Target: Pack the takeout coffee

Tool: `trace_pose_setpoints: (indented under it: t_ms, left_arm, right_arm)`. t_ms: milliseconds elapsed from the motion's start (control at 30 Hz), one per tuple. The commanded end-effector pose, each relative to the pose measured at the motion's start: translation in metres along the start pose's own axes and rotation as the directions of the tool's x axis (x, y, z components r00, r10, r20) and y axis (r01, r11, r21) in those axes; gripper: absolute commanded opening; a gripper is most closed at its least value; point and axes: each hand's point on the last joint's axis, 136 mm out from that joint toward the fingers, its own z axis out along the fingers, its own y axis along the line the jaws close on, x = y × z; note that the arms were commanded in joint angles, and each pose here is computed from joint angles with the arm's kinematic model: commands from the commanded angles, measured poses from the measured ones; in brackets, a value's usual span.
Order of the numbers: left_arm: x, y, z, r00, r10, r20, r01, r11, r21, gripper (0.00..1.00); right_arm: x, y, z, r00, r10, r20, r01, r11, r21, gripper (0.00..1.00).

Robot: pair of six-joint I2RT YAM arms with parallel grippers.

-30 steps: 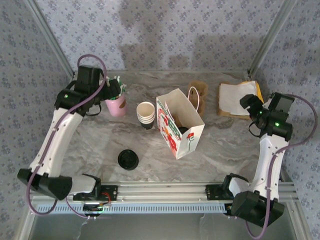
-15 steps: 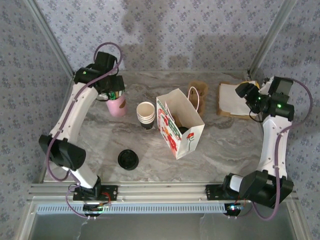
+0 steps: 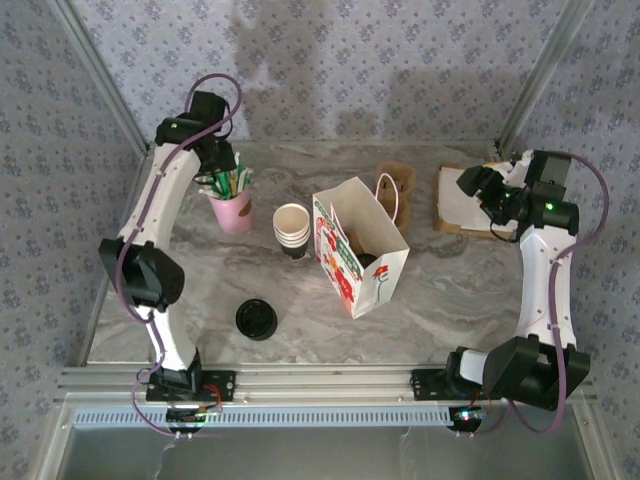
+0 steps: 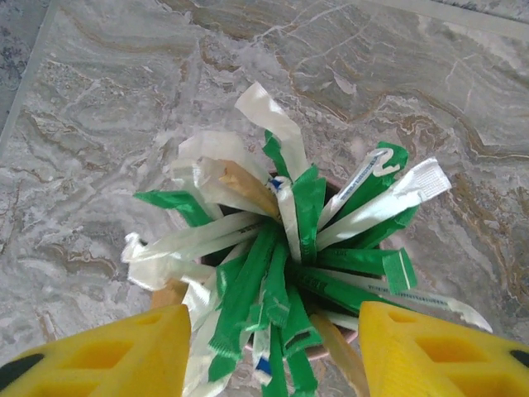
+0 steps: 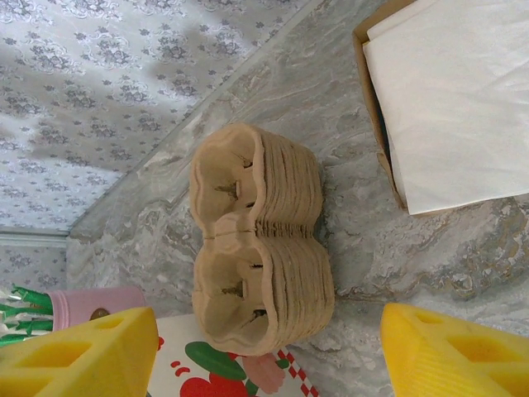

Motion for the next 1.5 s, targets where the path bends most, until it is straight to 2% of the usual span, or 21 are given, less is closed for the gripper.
trace_pose_setpoints:
  t_ms: [0,467,900,1133,1467]
  left_arm:
    - [-0.017,-0.009,-0.003,0.999,-0.023,0.042,0.022,0.999,0.026,0.52]
    - [-0.028,-0.012,0.019,0.998,-0.023,0.058,0.024,1.000,-0.015,0.31]
    - [-0.029,0.003,0.041,0.996,-0.090,0.026,0.092,0.993,-0.071,0.34]
    - [-0.034,-0.003,0.039,0.994,-0.103,0.044,0.105,0.994,-0.041,0.25]
    - [-0.037,-0.007,0.031,0.994,-0.099,0.051,0.100,0.995,-0.022,0.24]
  right_arm:
    - [0.002,0.006,0.001,1.000,-0.023,-0.016,0.023,0.999,-0.026,0.73]
    - [0.006,0.005,0.005,0.999,-0.026,-0.039,0.025,0.999,-0.030,0.73]
    - [0.010,0.002,0.008,0.998,-0.029,-0.053,0.027,0.999,-0.027,0.73]
    - [0.011,0.000,0.011,0.998,-0.023,-0.059,0.021,0.999,-0.028,0.73]
    - [0.011,0.002,0.012,0.998,-0.017,-0.054,0.015,0.999,-0.032,0.73]
